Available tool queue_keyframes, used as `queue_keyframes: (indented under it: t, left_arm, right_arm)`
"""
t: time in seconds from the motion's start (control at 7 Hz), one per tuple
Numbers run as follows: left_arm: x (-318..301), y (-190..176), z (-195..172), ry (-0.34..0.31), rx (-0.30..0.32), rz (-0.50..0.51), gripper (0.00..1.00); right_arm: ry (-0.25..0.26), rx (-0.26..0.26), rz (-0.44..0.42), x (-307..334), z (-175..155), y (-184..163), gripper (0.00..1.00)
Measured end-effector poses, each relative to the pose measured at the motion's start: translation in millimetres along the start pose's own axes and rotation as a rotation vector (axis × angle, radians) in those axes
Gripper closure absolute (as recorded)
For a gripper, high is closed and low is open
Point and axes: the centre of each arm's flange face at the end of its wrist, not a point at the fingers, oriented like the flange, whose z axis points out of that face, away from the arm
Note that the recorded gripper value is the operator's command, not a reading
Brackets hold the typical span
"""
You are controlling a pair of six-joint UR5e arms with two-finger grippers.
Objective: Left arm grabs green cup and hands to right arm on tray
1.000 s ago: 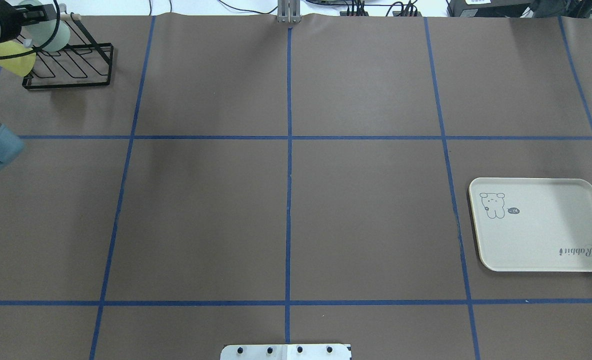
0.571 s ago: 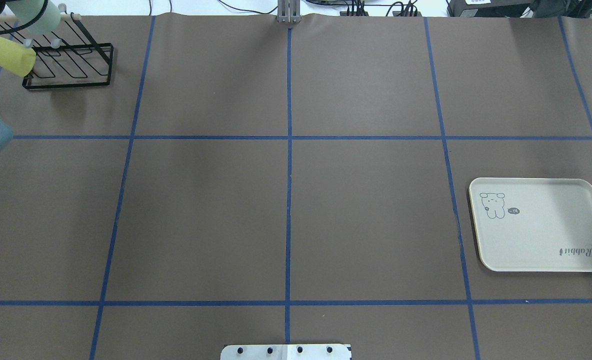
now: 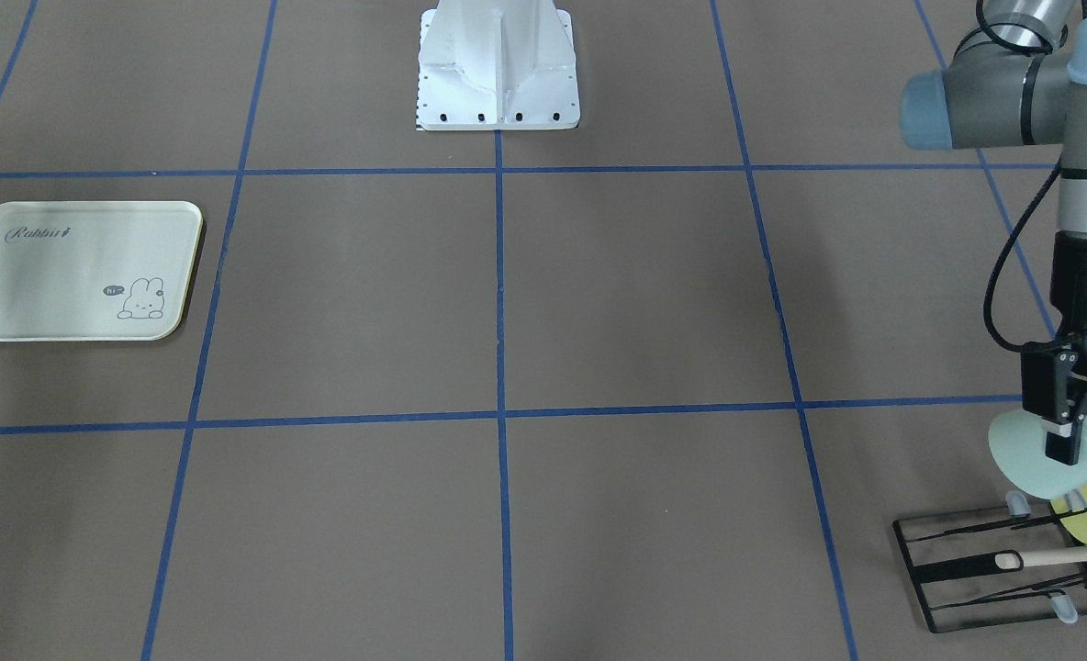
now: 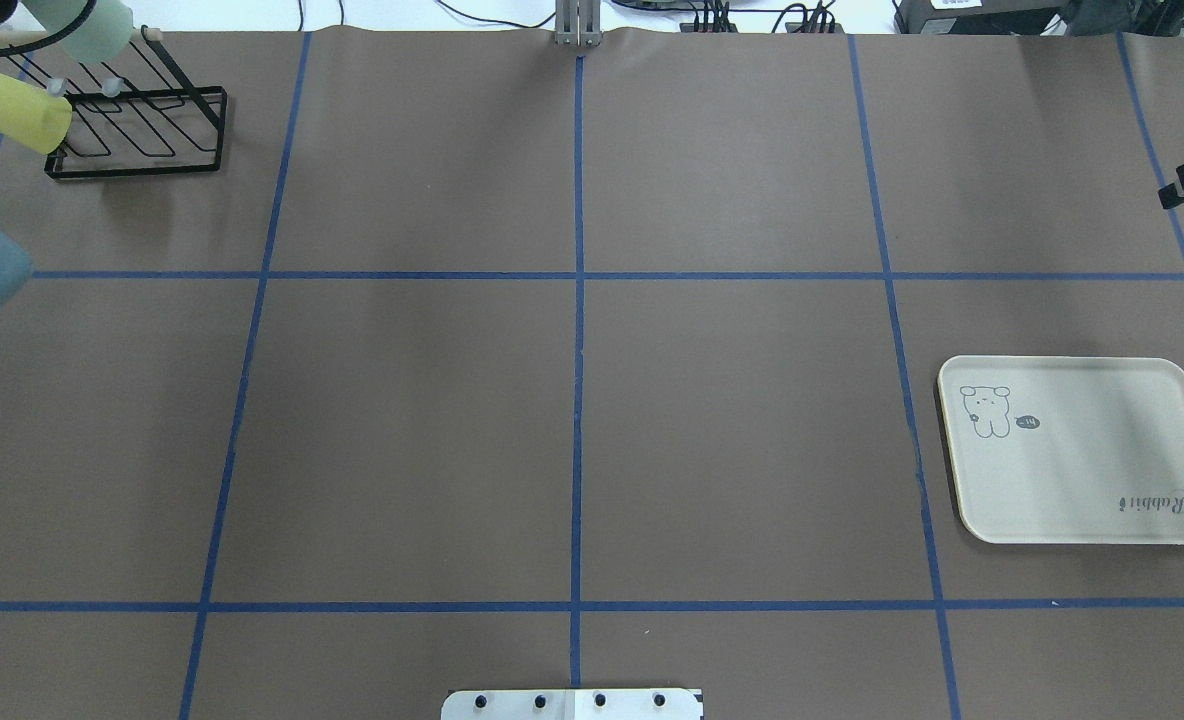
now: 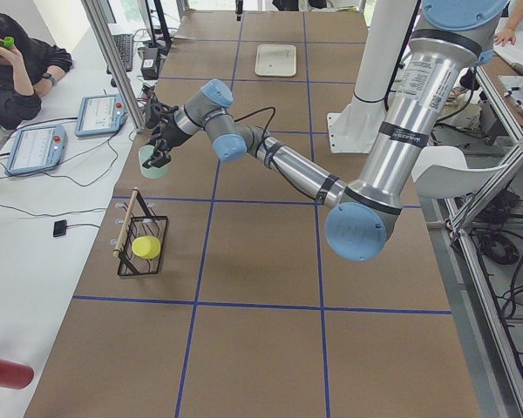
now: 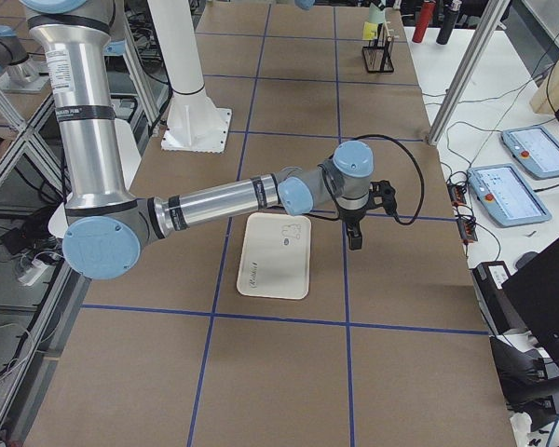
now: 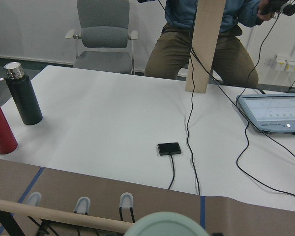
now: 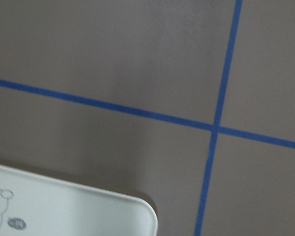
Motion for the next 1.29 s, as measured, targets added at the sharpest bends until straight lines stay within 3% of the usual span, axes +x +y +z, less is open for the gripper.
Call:
queue_keyframes:
  t: [0.29, 0.57, 1.0, 1.29]
  left_arm:
    - [9.5, 9.8, -0.3, 0.013, -0.002, -0.102, 0.71]
    - [38.8, 41.7, 0.4, 0.041, -0.015, -0.206, 0.71]
    - [129.2, 90.5, -22.0, 0.163, -0.107, -0.449, 0.71]
    - [192.3, 121.5, -63.9, 0.27, -0.207, -0.593, 0.71]
  right_arm:
    - [-0.082, 0.116, 0.087, -54.2, -2.6, -18.5, 0.01]
    - [-0.231, 0.185, 0.26, -113.9, -1.6, -23.4, 0.01]
    - [-0.445, 0.179, 0.423, -186.0, -4.2, -16.9, 0.01]
    - [-0.577, 0.153, 0.469, -228.6, -12.8, -11.9, 0.01]
